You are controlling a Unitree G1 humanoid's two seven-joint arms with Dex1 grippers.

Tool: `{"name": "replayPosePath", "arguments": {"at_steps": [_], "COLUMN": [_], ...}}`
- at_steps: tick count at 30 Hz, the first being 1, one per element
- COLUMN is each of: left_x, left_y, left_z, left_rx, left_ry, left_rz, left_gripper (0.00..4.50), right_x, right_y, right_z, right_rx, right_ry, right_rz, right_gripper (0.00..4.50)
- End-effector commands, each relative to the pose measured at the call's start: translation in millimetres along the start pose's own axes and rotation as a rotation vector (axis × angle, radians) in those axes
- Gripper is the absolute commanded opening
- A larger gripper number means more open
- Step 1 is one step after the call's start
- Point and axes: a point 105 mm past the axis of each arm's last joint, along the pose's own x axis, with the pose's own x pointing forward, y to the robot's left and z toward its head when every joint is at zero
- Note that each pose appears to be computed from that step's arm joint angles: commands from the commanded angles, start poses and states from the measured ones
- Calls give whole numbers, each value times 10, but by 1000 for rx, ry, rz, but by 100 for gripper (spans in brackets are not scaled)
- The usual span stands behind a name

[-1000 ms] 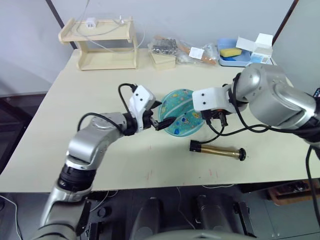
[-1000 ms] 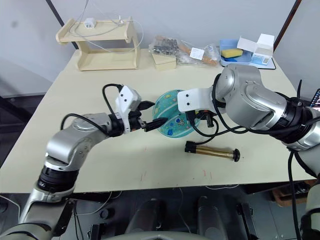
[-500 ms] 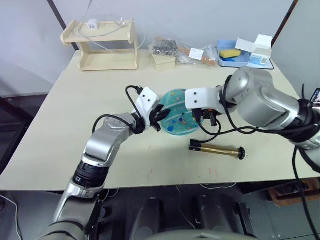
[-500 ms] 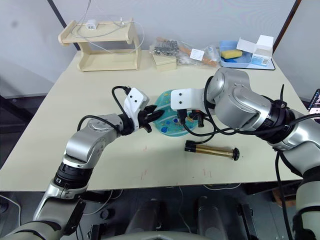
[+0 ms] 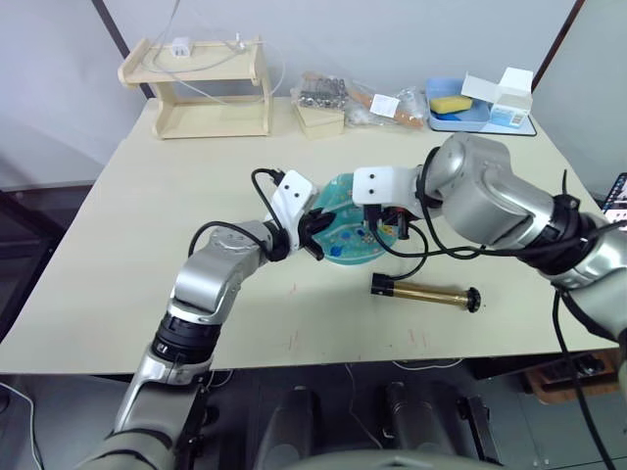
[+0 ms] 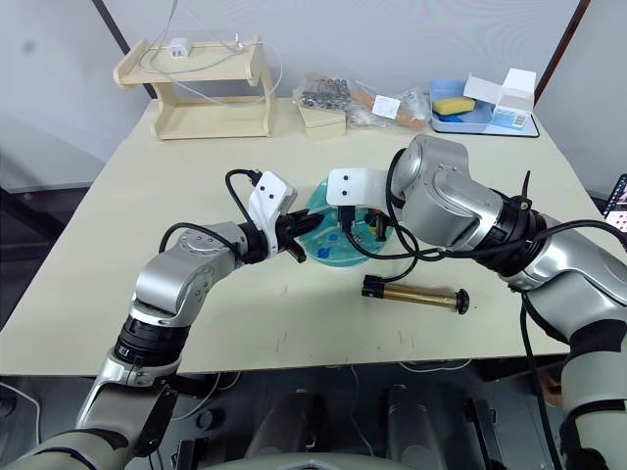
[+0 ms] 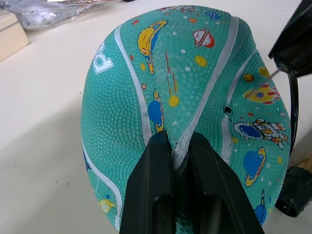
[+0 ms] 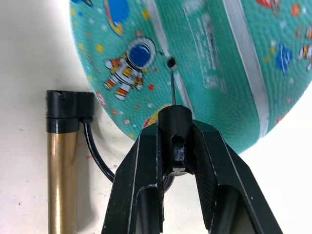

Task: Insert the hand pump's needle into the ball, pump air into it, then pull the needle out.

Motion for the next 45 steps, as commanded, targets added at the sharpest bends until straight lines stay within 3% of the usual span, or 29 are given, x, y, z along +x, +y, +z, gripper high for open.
{"name": "replayPosePath", "arguments": {"at_steps": [1, 16, 45], "left_x": [25, -17, -27], "left_y": [-25, -94, -70], "left_z": [-19, -42, -117], "left_rx": [11, 29, 31], "left_ry": [16, 14, 29], "left_rz": [-10, -9, 6], "left_gripper": [0, 0, 0], "right_x": [-85, -9, 9], "right_y": [-88, -28, 45], "right_z": [86, 155, 4], "right_rx": [-32, -79, -116], "right_ry": [-18, -16, 28], "right_rz": [-39, 5, 58], "right_gripper": [31, 31, 31]}}
